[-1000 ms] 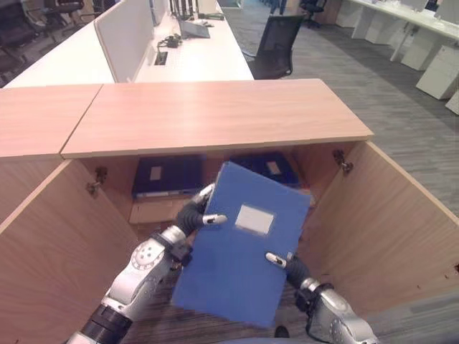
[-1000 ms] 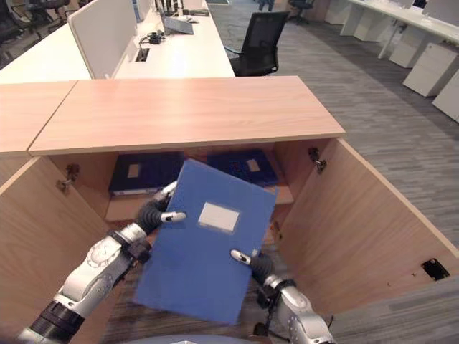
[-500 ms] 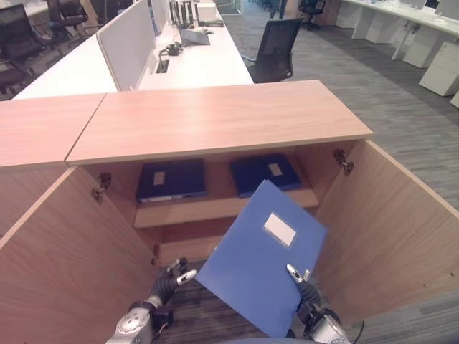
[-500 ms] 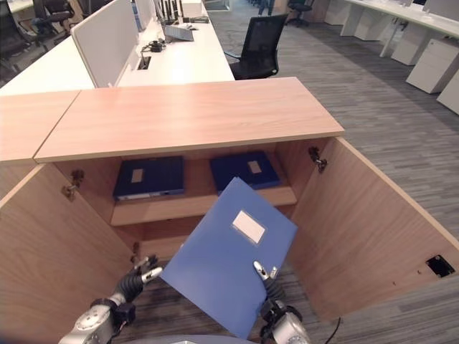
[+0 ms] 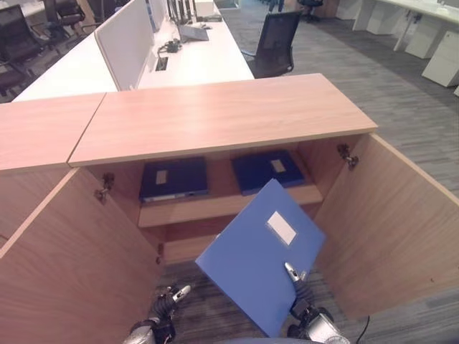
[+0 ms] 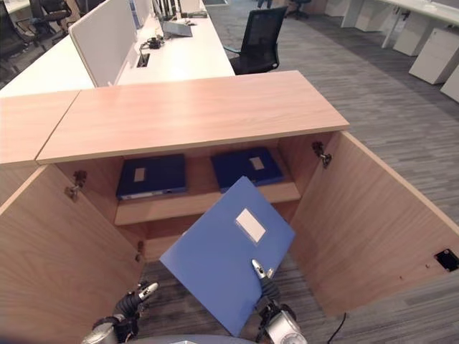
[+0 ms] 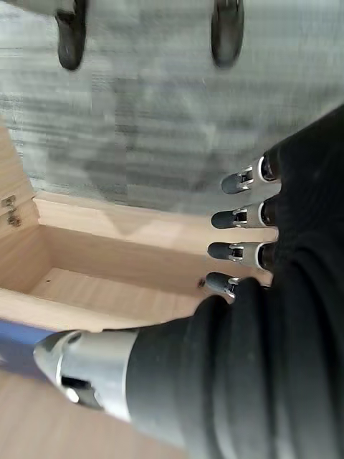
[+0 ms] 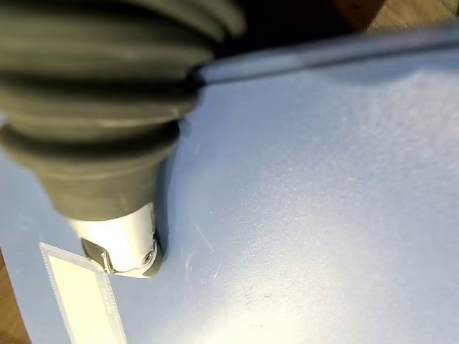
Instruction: Put the empty folder in the office cabinet
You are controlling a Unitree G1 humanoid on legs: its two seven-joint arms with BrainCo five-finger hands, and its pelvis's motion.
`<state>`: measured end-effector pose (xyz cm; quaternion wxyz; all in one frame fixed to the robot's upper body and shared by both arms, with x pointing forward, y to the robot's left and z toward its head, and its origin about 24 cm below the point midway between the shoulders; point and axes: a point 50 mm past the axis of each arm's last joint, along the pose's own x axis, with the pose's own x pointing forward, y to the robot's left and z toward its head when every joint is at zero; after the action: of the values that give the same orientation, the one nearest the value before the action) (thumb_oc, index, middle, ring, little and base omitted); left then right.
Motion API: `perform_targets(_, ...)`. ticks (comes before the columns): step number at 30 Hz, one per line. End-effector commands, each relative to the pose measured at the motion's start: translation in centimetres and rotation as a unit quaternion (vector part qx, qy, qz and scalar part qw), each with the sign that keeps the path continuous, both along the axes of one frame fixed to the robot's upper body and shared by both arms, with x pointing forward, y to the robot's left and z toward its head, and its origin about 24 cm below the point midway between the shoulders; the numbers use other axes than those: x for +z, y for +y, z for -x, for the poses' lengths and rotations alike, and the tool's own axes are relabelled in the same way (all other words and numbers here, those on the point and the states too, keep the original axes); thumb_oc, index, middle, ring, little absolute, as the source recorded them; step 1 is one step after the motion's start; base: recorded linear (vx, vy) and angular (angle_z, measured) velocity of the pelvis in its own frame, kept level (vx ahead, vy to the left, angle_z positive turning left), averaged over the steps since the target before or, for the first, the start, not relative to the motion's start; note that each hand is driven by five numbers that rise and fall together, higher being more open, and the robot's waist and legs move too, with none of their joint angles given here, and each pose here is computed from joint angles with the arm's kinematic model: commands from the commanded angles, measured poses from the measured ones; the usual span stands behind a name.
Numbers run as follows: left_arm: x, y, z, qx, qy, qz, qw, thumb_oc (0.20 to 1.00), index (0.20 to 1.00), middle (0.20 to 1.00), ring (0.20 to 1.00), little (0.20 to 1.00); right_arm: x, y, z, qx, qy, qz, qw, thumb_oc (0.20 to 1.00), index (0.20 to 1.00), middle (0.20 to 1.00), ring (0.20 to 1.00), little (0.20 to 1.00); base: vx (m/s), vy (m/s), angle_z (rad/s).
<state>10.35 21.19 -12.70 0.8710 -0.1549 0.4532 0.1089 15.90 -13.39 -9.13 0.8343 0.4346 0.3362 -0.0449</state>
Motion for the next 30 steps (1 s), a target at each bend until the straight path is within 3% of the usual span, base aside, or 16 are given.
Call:
perform_targets(1, 0.9, 0.4, -1.6, 0.034, -0.037, 0.002, 0.999, 1.000, 1.000, 1.000, 1.000, 1.000, 4.1, 1.9, -4.0, 0.000, -0.113, -0.056, 0.992, 0.200, 0.200, 0.200, 0.200, 0.200, 0.04, -0.109, -0.29)
perform_targets(2, -0.8, 0.9, 0.2, 0.037, 0.023, -0.019, 0.999, 1.000, 1.000, 1.000, 1.000, 1.000, 5.0, 2.1, -4.8, 0.007, -0.135, -0.061, 0.989, 0.200, 0.200, 0.200, 0.200, 0.200, 0.03, -0.107, -0.22)
perform_targets(10, -3.7, 2.1, 4.0, 0.040, 0.164, -0.112, 0.979, 1.000, 1.000, 1.000, 1.000, 1.000, 5.3, 1.5, -5.7, -0.001, -0.155, -0.053, 0.986, 0.200, 0.200, 0.200, 0.200, 0.200, 0.11, -0.185, -0.10)
perform_targets(11, -4.2, 2.4, 6.2, 0.064, 0.213, -0.115, 0.968, 1.000, 1.000, 1.000, 1.000, 1.000, 4.7, 0.8, -5.5, -0.013, -0.149, -0.047, 0.988, 0.200, 0.200, 0.200, 0.200, 0.200, 0.20, -0.260, 0.03)
perform_targets(17, -4.4, 2.1, 6.8, 0.036, 0.222, -0.117, 0.967, 1.000, 1.000, 1.000, 1.000, 1.000, 4.8, -0.4, -5.6, 0.009, -0.162, -0.013, 0.987, 0.200, 0.200, 0.200, 0.200, 0.200, 0.18, -0.305, 0.14)
perform_targets(25, -3.3, 2.8, 3.3, -0.027, 0.148, -0.153, 0.977, 1.000, 1.000, 1.000, 1.000, 1.000, 4.2, -2.3, -5.6, 0.006, -0.150, 0.038, 0.988, 0.200, 0.200, 0.200, 0.200, 0.200, 0.13, -0.333, 0.13)
perform_targets(30, -3.4, 3.3, 3.8, -0.026, 0.158, -0.170, 0.972, 1.000, 1.000, 1.000, 1.000, 1.000, 5.0, -3.4, -6.7, 0.011, -0.167, 0.077, 0.983, 0.200, 0.200, 0.200, 0.200, 0.200, 0.07, -0.075, 0.27)
